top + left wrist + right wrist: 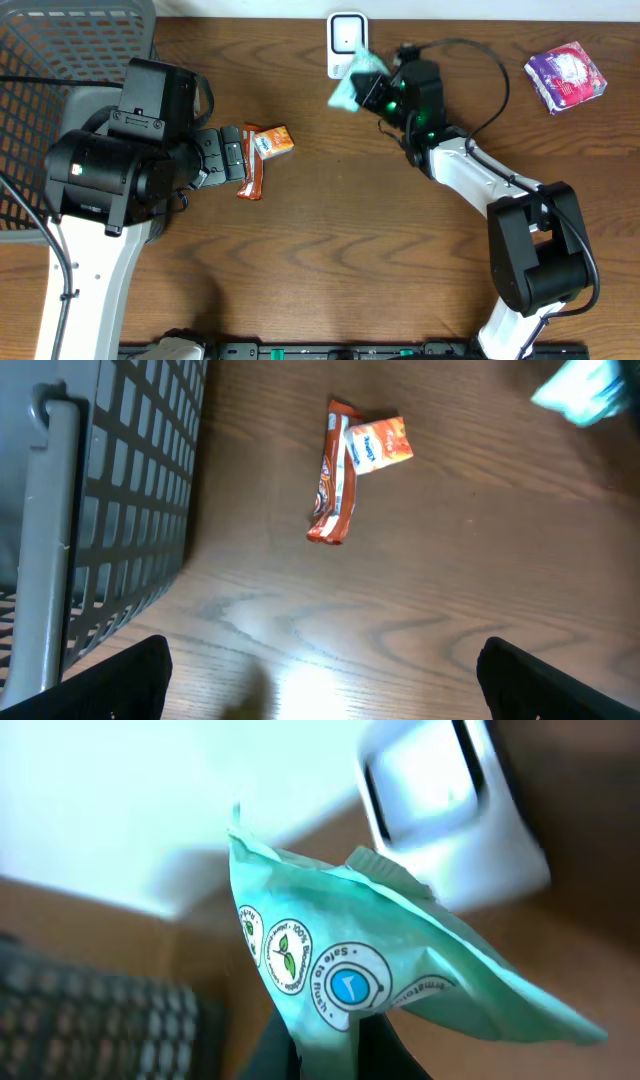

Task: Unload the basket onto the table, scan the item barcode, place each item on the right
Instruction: 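Lift the green wipes pack and hold it at the scanner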

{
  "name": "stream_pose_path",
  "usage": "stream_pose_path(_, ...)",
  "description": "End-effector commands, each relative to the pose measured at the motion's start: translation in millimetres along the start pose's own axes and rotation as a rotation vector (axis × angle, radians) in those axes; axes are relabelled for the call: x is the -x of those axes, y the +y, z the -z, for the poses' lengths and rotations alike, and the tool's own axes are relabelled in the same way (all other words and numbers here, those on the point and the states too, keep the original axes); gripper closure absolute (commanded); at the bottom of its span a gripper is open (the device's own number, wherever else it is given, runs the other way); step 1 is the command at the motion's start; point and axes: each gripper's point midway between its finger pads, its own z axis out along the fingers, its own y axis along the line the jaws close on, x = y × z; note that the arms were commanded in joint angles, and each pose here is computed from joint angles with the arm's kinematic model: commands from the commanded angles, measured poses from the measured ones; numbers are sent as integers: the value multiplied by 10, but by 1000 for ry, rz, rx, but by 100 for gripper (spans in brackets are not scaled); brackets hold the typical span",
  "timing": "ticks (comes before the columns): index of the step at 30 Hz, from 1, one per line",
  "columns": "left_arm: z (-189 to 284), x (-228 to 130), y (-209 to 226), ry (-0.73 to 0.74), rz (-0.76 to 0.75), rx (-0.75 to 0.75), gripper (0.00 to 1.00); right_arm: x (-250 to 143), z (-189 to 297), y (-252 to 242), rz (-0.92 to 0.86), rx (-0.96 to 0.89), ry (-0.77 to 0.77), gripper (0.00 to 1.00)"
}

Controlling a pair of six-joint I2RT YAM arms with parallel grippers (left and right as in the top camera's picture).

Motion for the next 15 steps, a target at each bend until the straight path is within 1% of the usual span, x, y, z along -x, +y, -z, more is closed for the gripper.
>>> stream_pose_path(1, 2, 3, 20, -1, 19, 7, 2, 363, -33, 140, -1, 19, -157, 99)
stream_pose_path(3, 2, 3, 20, -1, 18, 7, 2, 442, -132, 192, -27, 34, -171, 99)
stream_pose_path(5, 2, 3, 19, -1, 18, 7, 2, 580, -350, 229, -31, 45, -165, 99)
stream_pose_path(8, 2, 3, 20, -1, 18, 7, 2, 676, -548, 247, -39, 49, -106, 99)
stream_pose_path(11, 2, 3, 20, -1, 18, 7, 2, 710, -742, 295, -7, 65, -38, 99)
stream_pose_path(15, 2, 3, 20, -1, 18, 7, 2, 732, -873, 232, 51, 4, 15, 99)
